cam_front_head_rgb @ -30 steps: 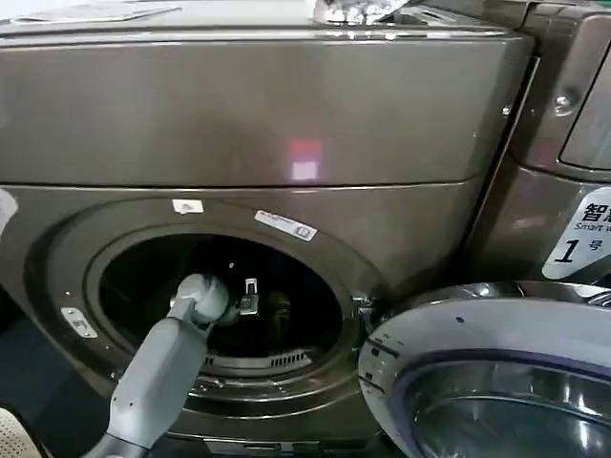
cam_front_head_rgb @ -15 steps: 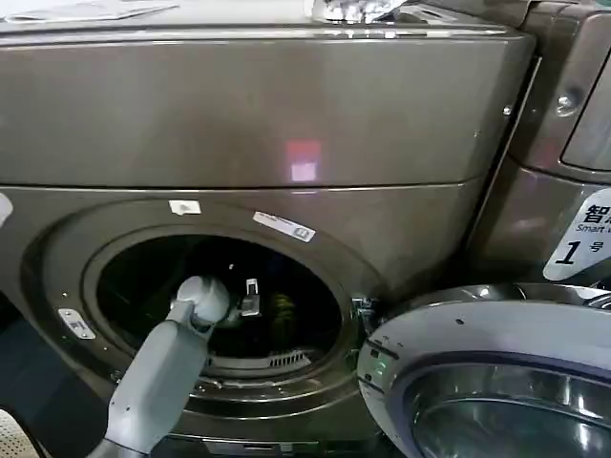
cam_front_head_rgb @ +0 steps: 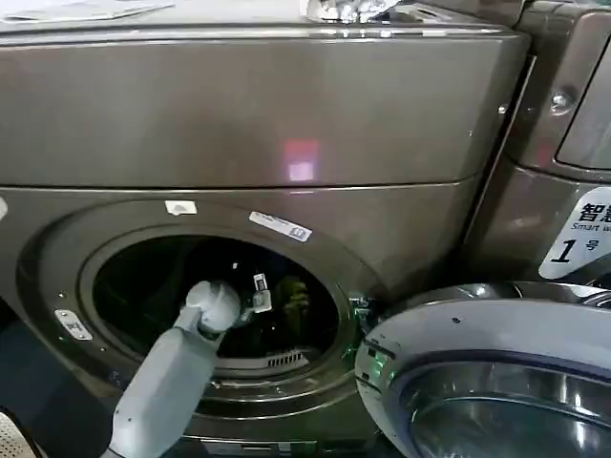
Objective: Grasp the clothes from the dryer.
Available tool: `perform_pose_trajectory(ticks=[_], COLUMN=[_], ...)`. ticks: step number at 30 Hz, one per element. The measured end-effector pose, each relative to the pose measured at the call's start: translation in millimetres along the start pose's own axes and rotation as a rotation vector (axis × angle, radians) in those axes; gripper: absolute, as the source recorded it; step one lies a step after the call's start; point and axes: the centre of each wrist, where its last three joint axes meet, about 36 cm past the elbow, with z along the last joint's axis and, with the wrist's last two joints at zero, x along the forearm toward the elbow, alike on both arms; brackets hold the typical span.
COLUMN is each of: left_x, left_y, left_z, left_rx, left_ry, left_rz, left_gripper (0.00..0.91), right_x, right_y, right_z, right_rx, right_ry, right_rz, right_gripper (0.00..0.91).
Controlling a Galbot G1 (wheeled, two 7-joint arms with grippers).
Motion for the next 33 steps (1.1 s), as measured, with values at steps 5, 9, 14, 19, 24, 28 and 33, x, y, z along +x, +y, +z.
perform_pose_trajectory(ticks=[5, 9, 14, 19, 24, 28, 33], left_x=[10, 21, 34, 49, 67, 85, 107], left_y=[-9, -19, -37, -56, -71, -82, -95], left_z=[-3, -1, 5, 10, 14, 14, 8], left_rx=[0.147, 0.273, 0.403, 0.534, 0.66, 0.735, 0.797], left_ry=[-0.085, -0.154, -0.212, -0.249, -0.273, -0.295, -0.33], left_rz=[-0.125, -0.174, -0.228, -0.283, -0.339, -0.375, -0.41], left_gripper=[0.0, 0.0, 0.0, 0.0, 0.0, 0.0, 0.0], right_x=[-1, -2, -4, -5, -4, -3, -2], right_y=[-4, -7, -11, -15, -19, -21, -22], right_z=[-2, -4, -6, -6, -6, -7, -10], right_rx=[-0.001, 0.005, 0.012, 0.013, 0.01, 0.003, -0.003], right_ry=[-0.005, -0.01, -0.015, -0.014, -0.013, -0.012, -0.021], right_rz=[0.005, 0.011, 0.018, 0.029, 0.048, 0.061, 0.071], right_gripper=[0.907, 0.907, 0.907, 0.907, 0.907, 0.907, 0.907])
